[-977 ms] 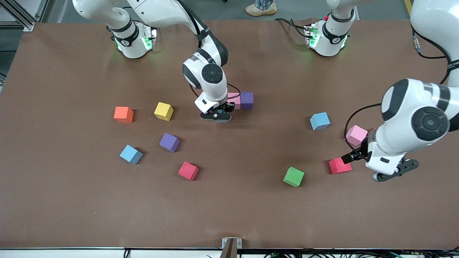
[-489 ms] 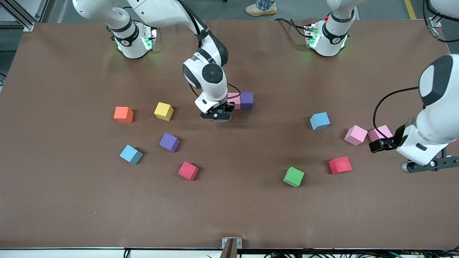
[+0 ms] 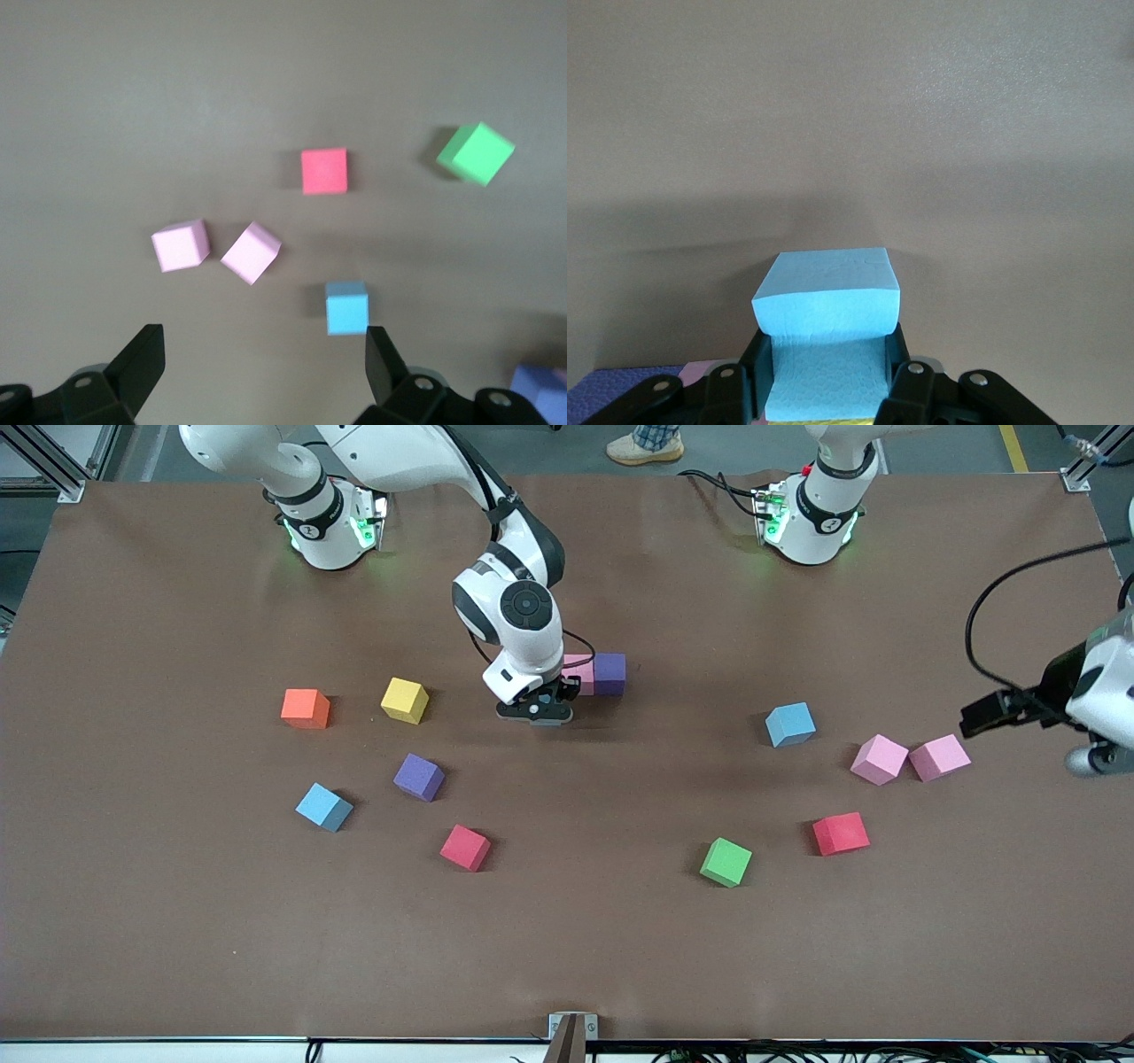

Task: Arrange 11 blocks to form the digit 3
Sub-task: 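Place the cyan block below the yellow block with the right gripper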

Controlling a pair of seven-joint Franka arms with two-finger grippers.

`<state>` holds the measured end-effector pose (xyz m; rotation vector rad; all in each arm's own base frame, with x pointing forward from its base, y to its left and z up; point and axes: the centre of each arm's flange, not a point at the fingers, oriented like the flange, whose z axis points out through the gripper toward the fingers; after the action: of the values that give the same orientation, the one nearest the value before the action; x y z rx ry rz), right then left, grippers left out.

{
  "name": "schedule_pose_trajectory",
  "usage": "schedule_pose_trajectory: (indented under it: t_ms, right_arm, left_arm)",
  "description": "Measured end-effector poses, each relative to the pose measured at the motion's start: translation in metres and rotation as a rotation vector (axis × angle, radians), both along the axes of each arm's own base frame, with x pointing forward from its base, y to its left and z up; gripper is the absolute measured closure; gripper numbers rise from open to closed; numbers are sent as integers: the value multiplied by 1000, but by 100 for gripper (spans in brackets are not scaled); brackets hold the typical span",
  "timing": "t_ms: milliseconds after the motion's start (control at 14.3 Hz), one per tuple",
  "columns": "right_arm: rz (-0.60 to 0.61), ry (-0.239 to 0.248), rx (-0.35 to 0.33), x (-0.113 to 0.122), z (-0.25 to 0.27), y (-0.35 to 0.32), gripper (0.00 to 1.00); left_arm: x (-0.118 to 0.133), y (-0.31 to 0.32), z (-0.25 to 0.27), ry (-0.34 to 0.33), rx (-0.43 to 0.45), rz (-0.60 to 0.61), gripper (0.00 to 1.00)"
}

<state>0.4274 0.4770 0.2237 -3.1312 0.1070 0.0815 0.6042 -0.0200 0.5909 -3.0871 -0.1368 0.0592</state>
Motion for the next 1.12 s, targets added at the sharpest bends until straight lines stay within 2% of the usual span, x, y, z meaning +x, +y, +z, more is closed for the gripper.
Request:
schedule_pose_trajectory:
  t_ms: [70,140,419,698,838,977,1117]
  right_arm:
    - [0,0,0,0,0,0,47]
    - [0,0,0,0,0,0,40]
    - [0,-6,6,1,3,2,3]
    - [9,-14,11,5,6,2,0]
    - [22,-9,4,9,10,0,0]
    - [9,0,-10,20,30,-9,0]
    - [-35,2,-10,41,62,-29,0]
  left_arm:
    - [-11,1,5,5,5,-10,0]
    - [-20,2,8,7,5,-13,0]
    - [-48,-6,10,-2,-46,-44,0]
    - [-78,-20,12,-7,-46,-72,0]
    - [-84,-17,17,-14,-46,-90,0]
    - [-85,-15,18,-17,-46,-104,0]
    - [-85,-15,19,-22,-45,-108,0]
